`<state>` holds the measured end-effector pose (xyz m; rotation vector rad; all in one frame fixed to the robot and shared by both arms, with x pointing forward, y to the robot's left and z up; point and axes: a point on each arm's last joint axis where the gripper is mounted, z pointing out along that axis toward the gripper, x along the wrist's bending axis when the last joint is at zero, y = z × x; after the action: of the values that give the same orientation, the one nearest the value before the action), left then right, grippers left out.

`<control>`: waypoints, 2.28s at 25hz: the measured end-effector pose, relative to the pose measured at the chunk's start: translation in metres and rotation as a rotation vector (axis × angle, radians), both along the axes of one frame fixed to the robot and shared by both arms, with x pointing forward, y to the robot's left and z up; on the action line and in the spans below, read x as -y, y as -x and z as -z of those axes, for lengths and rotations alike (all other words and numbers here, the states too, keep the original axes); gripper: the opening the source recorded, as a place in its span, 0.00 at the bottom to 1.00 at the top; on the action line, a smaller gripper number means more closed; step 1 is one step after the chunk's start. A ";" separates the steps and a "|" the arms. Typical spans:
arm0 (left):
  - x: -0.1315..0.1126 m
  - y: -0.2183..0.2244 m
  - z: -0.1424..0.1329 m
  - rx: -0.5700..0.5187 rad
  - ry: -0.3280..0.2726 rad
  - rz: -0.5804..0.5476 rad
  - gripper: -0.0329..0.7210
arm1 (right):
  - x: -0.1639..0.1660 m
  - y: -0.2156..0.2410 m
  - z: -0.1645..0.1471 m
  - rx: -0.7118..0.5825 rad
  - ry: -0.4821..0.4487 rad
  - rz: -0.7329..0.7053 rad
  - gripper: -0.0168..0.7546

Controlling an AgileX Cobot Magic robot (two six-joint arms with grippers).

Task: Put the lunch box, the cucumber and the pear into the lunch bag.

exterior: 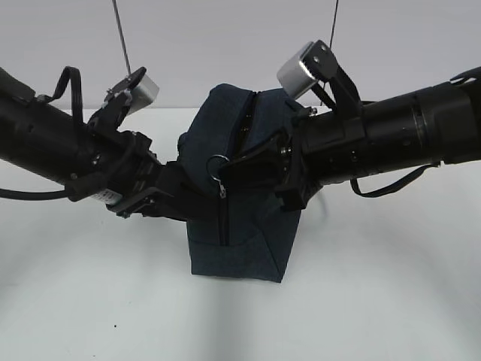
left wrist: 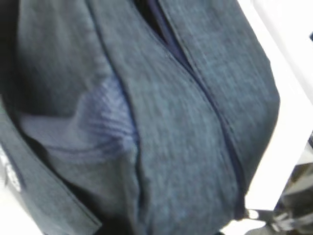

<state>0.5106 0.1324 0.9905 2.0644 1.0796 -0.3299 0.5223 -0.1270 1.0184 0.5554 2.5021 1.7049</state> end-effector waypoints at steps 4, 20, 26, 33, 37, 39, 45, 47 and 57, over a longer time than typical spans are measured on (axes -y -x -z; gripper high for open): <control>-0.001 -0.003 0.000 0.018 -0.007 -0.023 0.37 | -0.001 -0.002 -0.003 -0.002 -0.012 0.008 0.03; -0.001 -0.004 0.000 0.025 -0.008 -0.033 0.03 | 0.009 -0.017 -0.015 0.008 -0.078 0.108 0.03; -0.002 -0.003 0.001 0.030 -0.026 -0.012 0.03 | 0.006 -0.026 -0.022 0.022 -0.089 0.110 0.03; -0.003 -0.002 0.002 0.034 -0.047 0.013 0.03 | 0.013 -0.047 -0.022 0.011 -0.107 0.154 0.03; -0.003 -0.002 0.002 0.035 -0.047 0.016 0.03 | 0.023 -0.067 -0.018 -0.013 -0.128 0.188 0.03; -0.003 -0.002 0.001 0.036 -0.048 0.019 0.03 | 0.028 -0.077 -0.017 -0.022 -0.142 0.196 0.03; -0.003 -0.001 0.002 0.037 -0.058 0.034 0.03 | 0.041 -0.115 -0.014 -0.055 -0.197 0.229 0.03; -0.003 0.000 0.002 0.034 -0.061 0.043 0.03 | 0.045 -0.130 -0.013 -0.060 -0.213 0.245 0.03; -0.003 0.004 0.002 0.010 -0.061 0.082 0.03 | 0.047 -0.187 0.002 -0.117 -0.224 0.276 0.03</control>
<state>0.5070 0.1355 0.9884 2.1665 1.0121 -0.3316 0.7089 -0.1738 1.0160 0.9941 2.1874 1.8989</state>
